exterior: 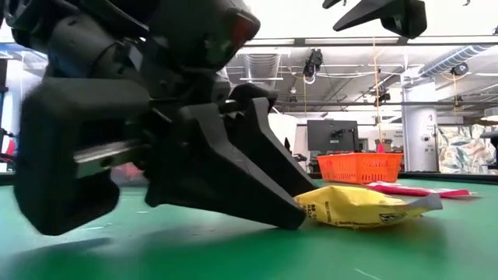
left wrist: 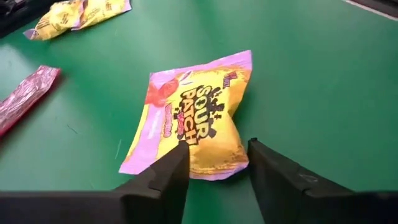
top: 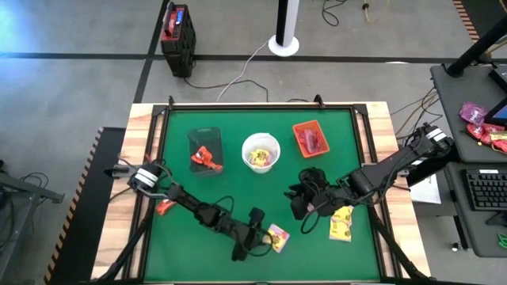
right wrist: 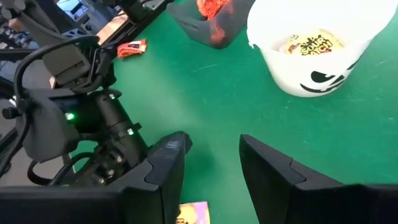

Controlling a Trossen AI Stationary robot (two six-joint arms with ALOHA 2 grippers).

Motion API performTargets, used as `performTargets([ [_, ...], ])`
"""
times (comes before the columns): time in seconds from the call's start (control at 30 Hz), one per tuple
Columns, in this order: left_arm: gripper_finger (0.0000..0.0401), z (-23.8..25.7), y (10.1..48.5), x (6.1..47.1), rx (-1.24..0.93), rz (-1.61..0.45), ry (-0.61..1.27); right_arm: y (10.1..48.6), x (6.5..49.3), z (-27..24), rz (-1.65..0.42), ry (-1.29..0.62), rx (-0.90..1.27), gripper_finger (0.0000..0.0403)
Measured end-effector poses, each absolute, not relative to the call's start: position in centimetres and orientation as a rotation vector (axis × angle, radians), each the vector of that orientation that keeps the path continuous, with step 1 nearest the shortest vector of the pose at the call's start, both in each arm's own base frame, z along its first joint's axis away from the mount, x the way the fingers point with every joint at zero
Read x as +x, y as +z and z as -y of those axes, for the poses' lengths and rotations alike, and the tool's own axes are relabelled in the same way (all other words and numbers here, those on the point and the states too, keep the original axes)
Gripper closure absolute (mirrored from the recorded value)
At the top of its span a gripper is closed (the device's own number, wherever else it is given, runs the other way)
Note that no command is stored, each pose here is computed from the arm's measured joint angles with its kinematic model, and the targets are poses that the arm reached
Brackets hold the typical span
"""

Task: Sort candy by brand, put in halloween buckets
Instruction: Put the yellow candy into the white bucket

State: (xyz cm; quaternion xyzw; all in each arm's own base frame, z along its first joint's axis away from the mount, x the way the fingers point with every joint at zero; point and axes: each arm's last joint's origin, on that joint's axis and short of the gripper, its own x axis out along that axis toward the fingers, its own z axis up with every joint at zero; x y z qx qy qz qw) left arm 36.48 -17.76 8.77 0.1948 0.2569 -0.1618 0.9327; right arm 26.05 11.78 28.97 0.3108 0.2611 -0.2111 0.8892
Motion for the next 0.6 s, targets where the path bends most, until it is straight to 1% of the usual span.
performTargets([
  [0.13, 0.0307, 17.6, 8.7, 36.5, 0.415, -0.528, -0.340, 29.0, 26.0, -11.7, -0.529, -0.451, 0.622, 0.0257],
  [0.27, 0.0376, 17.6, 8.7, 36.5, 0.425, -0.530, -0.355, 29.0, 26.0, -11.7, -0.531, -0.448, 0.604, 0.0257],
  [0.3, 0.0387, 17.6, 8.7, 36.5, 0.423, -0.529, -0.356, 29.0, 26.0, -11.7, -0.531, -0.448, 0.602, 0.0257],
  [0.4, 0.0390, 17.6, 9.3, 36.4, 0.419, -0.530, -0.349, 28.9, 26.0, -11.7, -0.535, -0.447, 0.593, 0.0257],
  [0.47, 0.0394, 17.6, 10.3, 36.2, 0.417, -0.519, -0.348, 28.8, 26.0, -11.7, -0.539, -0.449, 0.589, 0.0257],
  [0.6, 0.0399, 17.0, 14.7, 35.0, 0.420, -0.457, -0.350, 28.5, 25.8, -11.6, -0.563, -0.465, 0.577, 0.0257],
])
